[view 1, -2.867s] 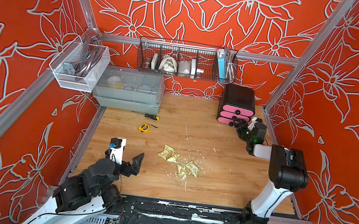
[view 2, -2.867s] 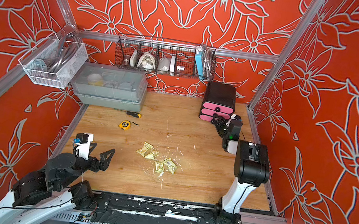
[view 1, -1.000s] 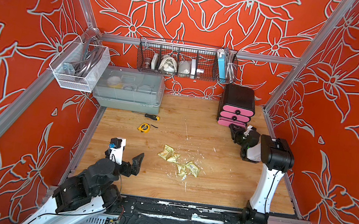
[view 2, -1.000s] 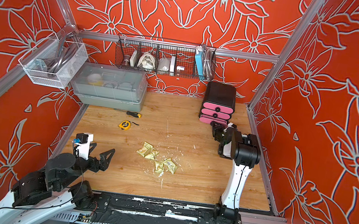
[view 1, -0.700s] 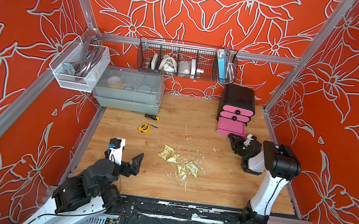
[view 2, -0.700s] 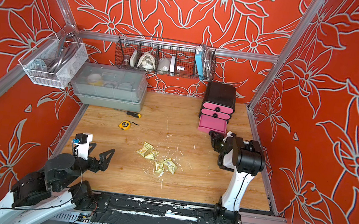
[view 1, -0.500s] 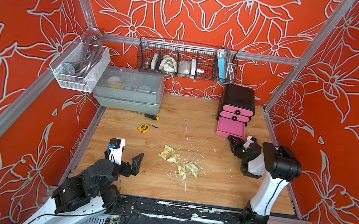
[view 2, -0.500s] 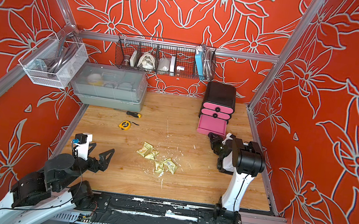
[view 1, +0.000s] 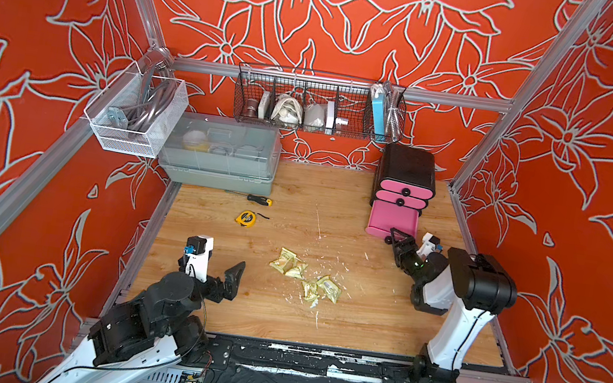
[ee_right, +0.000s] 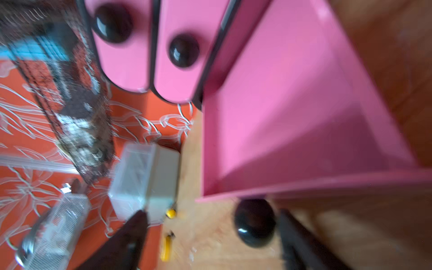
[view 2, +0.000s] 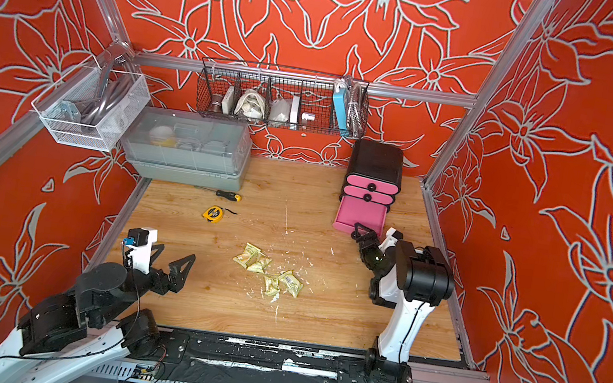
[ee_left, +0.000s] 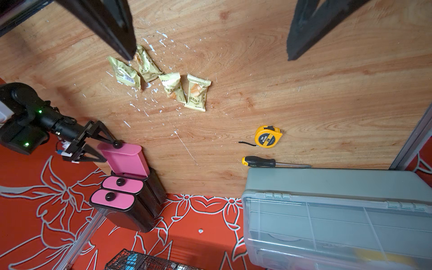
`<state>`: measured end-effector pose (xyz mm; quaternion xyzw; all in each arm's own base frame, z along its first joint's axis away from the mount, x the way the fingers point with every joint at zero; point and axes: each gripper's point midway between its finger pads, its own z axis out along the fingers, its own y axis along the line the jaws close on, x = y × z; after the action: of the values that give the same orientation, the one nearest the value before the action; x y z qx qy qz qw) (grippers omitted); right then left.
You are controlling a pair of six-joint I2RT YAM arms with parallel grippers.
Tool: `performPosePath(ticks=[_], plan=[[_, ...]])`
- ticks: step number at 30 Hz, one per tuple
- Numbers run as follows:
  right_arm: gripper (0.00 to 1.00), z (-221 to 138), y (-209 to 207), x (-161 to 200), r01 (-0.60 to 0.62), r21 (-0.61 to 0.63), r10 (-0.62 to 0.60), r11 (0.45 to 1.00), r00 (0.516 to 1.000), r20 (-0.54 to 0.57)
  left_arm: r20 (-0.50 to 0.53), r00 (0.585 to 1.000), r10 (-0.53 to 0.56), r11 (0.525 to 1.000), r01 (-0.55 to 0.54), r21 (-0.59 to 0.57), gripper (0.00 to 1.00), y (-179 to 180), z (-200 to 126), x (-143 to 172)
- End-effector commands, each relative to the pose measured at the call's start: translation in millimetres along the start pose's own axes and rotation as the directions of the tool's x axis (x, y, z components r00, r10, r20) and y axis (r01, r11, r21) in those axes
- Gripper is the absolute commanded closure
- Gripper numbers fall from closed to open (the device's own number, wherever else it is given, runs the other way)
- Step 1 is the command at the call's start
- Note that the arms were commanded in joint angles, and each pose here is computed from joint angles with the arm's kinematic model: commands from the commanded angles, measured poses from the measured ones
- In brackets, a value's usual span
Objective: Place the cookies into the drawer by color
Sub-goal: Open the drawer in the storage box, then pick up the cookie at the center of the board.
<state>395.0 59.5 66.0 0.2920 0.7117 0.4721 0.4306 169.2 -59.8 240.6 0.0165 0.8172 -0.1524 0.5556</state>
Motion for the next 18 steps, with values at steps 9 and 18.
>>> performPosePath(ticks=[9,18], plan=[[0.00,-69.2,-39.2,59.1,-0.076,0.261,0.109,0.962,0.987,-0.115,0.005,1.000,0.010,1.000,-0.010,-0.002,0.00,-0.4,1.2,-1.0],[0.00,-141.3,83.3,59.9,0.436,0.126,-0.423,0.891,0.898,-0.117,0.005,1.000,0.004,1.000,-0.004,0.003,0.00,-0.9,1.1,-0.4]])
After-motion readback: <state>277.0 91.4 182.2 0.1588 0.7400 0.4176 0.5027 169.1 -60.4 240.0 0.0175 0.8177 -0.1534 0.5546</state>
